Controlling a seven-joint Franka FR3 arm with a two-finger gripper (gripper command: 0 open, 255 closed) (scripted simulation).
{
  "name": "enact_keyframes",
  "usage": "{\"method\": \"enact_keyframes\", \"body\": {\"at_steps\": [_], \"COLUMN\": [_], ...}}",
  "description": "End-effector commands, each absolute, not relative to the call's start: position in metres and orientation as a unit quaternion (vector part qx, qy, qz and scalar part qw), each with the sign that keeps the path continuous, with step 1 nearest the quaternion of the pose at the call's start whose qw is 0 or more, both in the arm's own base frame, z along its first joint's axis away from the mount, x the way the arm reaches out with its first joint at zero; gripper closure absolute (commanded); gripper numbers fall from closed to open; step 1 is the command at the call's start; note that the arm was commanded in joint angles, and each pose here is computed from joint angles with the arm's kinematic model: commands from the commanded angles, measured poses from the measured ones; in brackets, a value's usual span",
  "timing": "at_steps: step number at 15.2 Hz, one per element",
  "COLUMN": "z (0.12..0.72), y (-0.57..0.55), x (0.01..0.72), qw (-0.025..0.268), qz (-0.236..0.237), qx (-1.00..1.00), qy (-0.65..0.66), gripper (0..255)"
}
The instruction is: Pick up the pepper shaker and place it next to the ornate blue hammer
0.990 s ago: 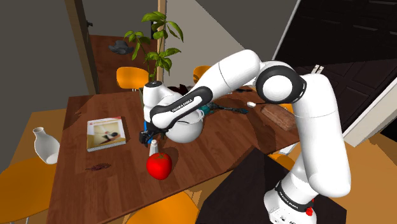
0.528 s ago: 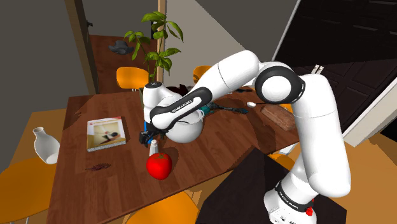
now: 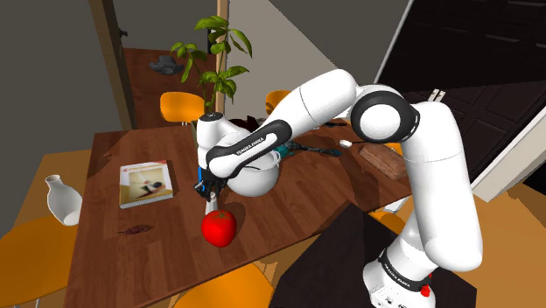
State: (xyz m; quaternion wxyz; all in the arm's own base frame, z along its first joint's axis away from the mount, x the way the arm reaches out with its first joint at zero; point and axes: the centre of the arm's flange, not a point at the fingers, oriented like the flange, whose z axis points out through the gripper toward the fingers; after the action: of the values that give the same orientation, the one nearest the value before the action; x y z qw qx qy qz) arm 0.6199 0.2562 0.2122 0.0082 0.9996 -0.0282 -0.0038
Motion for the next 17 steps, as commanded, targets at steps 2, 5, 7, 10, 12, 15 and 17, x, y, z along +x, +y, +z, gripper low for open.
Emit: {"method": "enact_keyframes", "body": {"at_steps": [2,5,7,10,12,15,17], "z": [0.212,0.228,0.238,0.254,0.265,0.281,0.291], "y": [0.256,0.256,0.256,0.256,0.256,0.256,0.256], "x": [0.620,0.620,0.620,0.620,0.620,0.620,0.620], "qw": [0.008,0.008,0.008,0.008,0.008,0.008,0.008], "qz": [-0.004,-0.004,-0.004,-0.004,-0.004,-0.004,-0.004], "qx": [1.000,1.000,1.000,1.000,1.000,1.000,1.000], "qy": [-0.028,-0.028,-0.028,-0.028,-0.028,-0.028,-0.028], "gripper": [255,255,255,255,255,255,255]}}
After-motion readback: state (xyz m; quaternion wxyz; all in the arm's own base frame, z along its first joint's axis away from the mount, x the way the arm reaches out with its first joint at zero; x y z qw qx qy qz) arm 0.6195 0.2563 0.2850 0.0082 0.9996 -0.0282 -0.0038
